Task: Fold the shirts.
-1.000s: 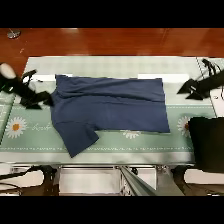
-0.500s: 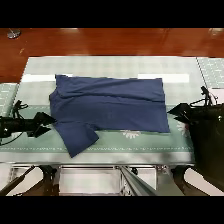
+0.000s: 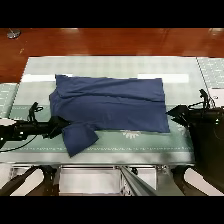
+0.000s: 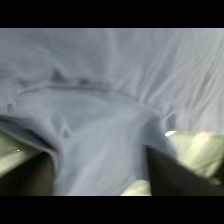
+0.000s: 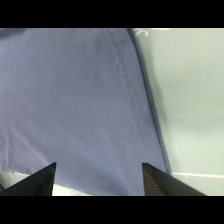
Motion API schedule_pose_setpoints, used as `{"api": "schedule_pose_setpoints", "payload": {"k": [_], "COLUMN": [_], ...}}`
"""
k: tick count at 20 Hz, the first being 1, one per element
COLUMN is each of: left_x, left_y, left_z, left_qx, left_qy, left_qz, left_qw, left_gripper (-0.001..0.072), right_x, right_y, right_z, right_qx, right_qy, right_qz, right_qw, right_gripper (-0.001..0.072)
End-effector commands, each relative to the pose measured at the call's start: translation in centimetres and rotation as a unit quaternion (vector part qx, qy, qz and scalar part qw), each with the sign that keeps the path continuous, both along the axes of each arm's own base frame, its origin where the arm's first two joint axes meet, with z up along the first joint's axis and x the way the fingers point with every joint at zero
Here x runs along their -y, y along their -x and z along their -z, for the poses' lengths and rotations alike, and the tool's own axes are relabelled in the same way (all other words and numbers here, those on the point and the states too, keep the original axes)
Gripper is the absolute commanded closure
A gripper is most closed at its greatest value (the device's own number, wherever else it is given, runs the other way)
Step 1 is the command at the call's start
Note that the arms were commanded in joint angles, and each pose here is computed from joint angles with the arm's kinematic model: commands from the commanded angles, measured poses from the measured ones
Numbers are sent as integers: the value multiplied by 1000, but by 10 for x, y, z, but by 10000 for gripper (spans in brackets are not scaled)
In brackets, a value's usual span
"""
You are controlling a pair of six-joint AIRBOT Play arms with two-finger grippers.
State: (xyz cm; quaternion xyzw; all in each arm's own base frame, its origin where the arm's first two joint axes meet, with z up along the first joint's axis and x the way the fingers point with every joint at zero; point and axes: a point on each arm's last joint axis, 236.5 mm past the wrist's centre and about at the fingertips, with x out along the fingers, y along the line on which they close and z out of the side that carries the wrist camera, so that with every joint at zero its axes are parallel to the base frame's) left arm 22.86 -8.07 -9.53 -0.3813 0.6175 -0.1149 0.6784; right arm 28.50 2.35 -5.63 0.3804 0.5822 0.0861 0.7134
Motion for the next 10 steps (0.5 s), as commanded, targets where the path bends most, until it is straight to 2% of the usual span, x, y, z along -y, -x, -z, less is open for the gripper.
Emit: {"api": "schedule_pose_setpoints", "payload": {"k": [1, 3, 6, 10], "left_x": [16, 17, 17, 17], "left_y": [5, 5, 4, 4], "left_z": [-3, -5, -6, -6], "left_qx": [13, 13, 14, 13], "left_qy": [5, 9, 10, 10], "left_qz": [40, 45, 46, 45], "left_qw": [999, 999, 999, 999], "left_gripper": [692, 690, 689, 689], "right_x": [15, 18, 6, -13], "right_y": [8, 35, 71, 67], "right_z": [8, 20, 29, 37], "right_qx": [-31, -75, -148, -153], "right_qy": [16, 40, 14, -15], "right_qz": [23, -11, -41, -54], "right_qw": [999, 996, 988, 987], "right_gripper": [99, 98, 98, 99]}}
